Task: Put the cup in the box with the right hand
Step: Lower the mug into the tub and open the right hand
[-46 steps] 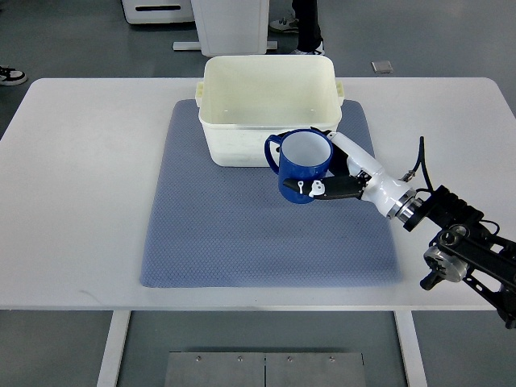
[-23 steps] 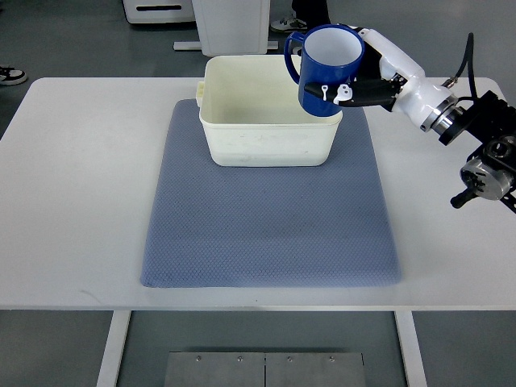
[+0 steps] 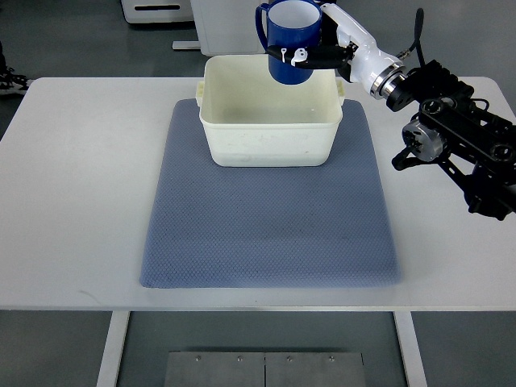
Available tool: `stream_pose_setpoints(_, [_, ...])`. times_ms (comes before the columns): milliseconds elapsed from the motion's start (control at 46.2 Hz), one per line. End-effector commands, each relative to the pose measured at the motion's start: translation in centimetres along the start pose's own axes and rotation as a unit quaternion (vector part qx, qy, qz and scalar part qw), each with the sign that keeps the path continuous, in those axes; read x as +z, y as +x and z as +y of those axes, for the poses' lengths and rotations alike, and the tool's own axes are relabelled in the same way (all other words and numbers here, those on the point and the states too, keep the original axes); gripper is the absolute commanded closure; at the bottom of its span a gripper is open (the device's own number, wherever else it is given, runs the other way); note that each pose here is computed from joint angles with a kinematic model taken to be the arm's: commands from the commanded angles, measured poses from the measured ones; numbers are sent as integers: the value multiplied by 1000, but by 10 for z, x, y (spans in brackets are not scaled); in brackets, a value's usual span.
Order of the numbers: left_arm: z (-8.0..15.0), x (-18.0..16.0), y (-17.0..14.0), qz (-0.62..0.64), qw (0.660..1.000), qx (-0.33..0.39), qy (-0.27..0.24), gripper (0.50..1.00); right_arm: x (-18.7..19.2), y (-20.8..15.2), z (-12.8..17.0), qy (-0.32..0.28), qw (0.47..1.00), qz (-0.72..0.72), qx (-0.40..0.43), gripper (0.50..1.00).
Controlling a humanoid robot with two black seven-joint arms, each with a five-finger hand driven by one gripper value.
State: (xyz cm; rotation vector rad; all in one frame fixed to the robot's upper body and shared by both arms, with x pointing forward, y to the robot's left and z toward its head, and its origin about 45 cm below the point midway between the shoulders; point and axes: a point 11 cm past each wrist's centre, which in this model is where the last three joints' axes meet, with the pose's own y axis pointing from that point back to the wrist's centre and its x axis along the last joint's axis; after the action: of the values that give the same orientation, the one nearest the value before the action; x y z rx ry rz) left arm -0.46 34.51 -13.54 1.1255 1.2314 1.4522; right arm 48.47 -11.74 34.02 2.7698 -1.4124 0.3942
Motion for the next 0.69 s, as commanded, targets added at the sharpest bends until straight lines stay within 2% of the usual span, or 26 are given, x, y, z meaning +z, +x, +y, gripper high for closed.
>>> stream_pose_setpoints(0, [0, 0, 0, 0, 1000, 0, 0, 500, 6, -2, -8, -9, 1000, -4, 9, 1000])
stream_pose_setpoints(325, [0, 0, 0, 0, 1000, 0, 0, 500, 37, -9, -21, -45, 998, -11, 49, 1000])
stream_pose_setpoints(671, [0, 0, 0, 0, 1000, 0, 0, 500, 78, -14, -6, -89, 993, 18, 74, 1000])
